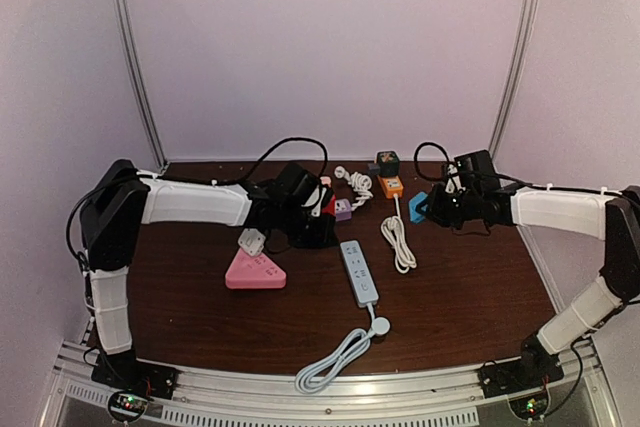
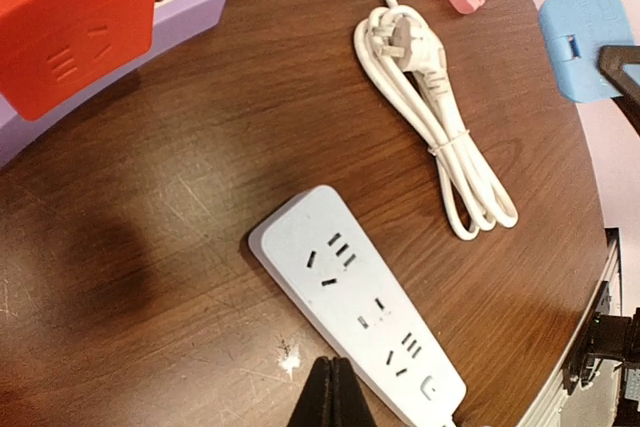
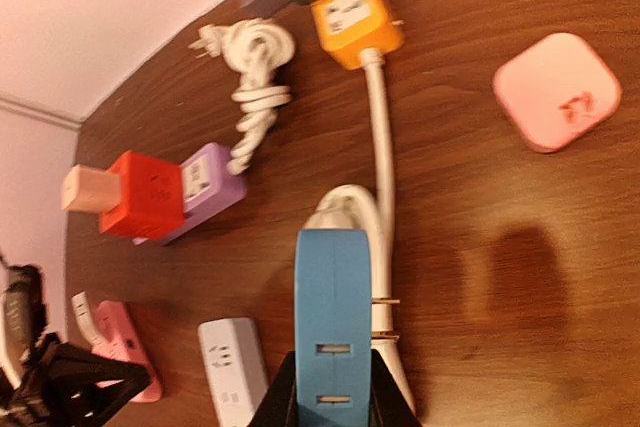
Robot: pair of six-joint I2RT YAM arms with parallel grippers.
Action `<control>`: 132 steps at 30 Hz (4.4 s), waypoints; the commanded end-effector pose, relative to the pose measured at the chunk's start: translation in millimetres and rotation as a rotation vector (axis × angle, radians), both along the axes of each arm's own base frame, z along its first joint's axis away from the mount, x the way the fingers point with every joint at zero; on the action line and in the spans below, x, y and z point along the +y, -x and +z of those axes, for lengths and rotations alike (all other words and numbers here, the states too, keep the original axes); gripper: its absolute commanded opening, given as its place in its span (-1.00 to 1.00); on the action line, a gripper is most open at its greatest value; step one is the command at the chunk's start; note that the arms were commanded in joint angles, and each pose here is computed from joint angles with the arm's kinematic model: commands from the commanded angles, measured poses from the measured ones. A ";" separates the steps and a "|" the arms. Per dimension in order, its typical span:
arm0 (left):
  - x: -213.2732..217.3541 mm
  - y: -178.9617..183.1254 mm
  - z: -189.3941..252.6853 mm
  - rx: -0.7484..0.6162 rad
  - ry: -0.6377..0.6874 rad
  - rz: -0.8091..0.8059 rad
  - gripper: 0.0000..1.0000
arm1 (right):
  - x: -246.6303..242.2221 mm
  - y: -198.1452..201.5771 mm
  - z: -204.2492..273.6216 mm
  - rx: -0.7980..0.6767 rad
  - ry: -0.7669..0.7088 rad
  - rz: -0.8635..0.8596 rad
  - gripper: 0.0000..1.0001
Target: Pull the plug off the socket
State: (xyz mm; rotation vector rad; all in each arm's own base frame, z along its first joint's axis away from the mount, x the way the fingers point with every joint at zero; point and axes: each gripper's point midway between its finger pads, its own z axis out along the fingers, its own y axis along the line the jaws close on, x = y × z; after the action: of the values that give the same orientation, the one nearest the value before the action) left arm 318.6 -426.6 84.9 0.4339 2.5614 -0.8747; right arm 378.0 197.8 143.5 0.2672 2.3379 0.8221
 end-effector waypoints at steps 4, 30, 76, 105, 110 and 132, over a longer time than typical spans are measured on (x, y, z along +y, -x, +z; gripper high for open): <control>-2.0 -4.4 53.4 -0.099 0.050 -0.026 -1.00 | -106.8 8.8 -35.7 0.149 0.543 -0.252 -1.00; 31.5 -3.1 77.0 -0.145 0.047 0.021 -1.00 | -146.6 -9.3 -92.7 0.286 0.851 -0.303 -0.35; 222.0 -67.6 15.0 -0.018 -0.191 0.577 -1.00 | -39.5 -14.1 -31.3 0.067 0.478 -0.033 0.68; 120.4 -18.0 -3.9 0.024 -0.107 0.326 -1.00 | 120.9 35.4 12.9 -0.037 0.006 0.306 0.72; 147.7 -16.3 17.7 -0.055 -0.183 0.352 -1.00 | 166.5 53.8 10.3 0.013 -0.130 0.357 0.71; 224.0 4.0 9.2 -0.041 -0.199 0.416 -0.96 | 277.8 88.5 -46.6 0.237 -0.282 0.430 0.19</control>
State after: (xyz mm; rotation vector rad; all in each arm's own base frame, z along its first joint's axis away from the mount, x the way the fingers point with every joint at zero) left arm 311.8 -197.2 84.6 -0.0590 2.6067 -0.4035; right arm 289.1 467.8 98.0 -0.0530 2.5286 1.3734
